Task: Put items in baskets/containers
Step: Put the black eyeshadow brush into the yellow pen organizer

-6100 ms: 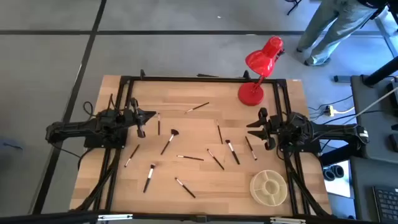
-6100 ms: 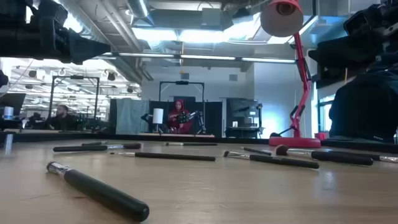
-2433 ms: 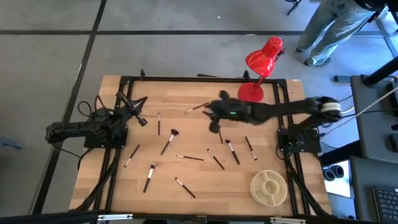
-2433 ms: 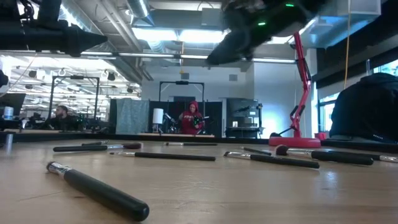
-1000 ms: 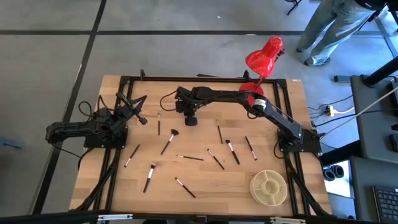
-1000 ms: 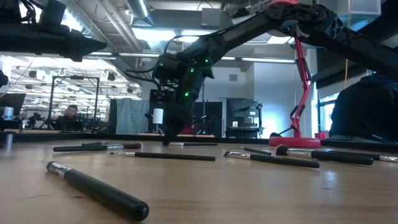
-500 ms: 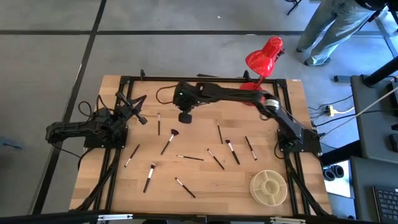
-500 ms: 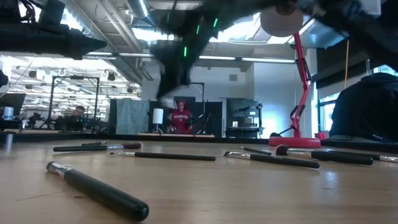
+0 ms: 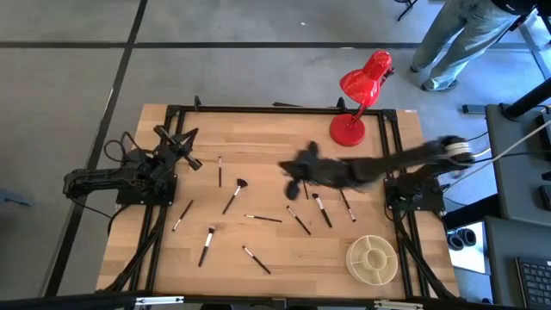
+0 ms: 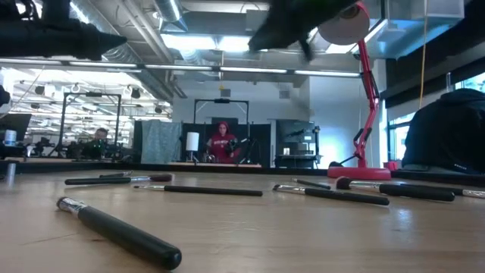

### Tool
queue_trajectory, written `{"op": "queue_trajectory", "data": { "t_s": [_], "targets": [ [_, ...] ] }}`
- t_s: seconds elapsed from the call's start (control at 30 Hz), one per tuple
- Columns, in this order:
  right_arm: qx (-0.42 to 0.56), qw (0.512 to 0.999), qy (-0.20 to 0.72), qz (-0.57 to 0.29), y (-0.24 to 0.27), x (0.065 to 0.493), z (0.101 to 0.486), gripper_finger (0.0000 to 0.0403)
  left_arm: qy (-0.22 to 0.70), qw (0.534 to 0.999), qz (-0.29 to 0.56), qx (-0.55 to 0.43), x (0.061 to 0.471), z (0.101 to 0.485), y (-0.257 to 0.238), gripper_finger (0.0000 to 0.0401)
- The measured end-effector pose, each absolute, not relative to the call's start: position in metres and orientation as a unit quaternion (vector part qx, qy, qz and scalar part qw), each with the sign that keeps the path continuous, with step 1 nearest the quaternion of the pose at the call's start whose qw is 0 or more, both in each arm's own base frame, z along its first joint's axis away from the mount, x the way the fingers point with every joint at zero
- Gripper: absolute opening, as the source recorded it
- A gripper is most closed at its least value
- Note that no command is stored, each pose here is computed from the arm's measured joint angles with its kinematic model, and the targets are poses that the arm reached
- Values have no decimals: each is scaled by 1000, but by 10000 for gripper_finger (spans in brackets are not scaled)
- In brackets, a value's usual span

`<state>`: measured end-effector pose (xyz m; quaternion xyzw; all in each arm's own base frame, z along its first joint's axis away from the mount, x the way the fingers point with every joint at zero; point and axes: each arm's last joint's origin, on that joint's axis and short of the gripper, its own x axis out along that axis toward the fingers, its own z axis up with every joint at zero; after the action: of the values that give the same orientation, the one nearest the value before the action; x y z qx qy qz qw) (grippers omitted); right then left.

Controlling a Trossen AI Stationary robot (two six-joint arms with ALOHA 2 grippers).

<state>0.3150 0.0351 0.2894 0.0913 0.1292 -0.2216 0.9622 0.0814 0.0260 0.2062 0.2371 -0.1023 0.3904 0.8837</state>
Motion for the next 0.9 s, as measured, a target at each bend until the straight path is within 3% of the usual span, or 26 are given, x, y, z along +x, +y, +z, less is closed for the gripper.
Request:
{"op": "queue_trajectory", "data": {
  "t_s": [0.13, 0.33, 0.57, 0.9],
  "targets": [
    [131, 958, 95, -236, 71, 261, 291, 0, -145, 885, 374, 237, 79, 212, 24, 4],
    [228, 960, 92, -132, 107, 206, 301, 0, -226, 878, 351, 235, 73, 224, 21, 2],
    [272, 954, 127, -27, 142, 159, 306, 0, -271, 868, 352, 223, 68, 231, 20, 5],
    [316, 936, 153, 26, 172, 100, 301, 0, -303, 861, 357, 198, 66, 235, 20, 4]
  ]
}}
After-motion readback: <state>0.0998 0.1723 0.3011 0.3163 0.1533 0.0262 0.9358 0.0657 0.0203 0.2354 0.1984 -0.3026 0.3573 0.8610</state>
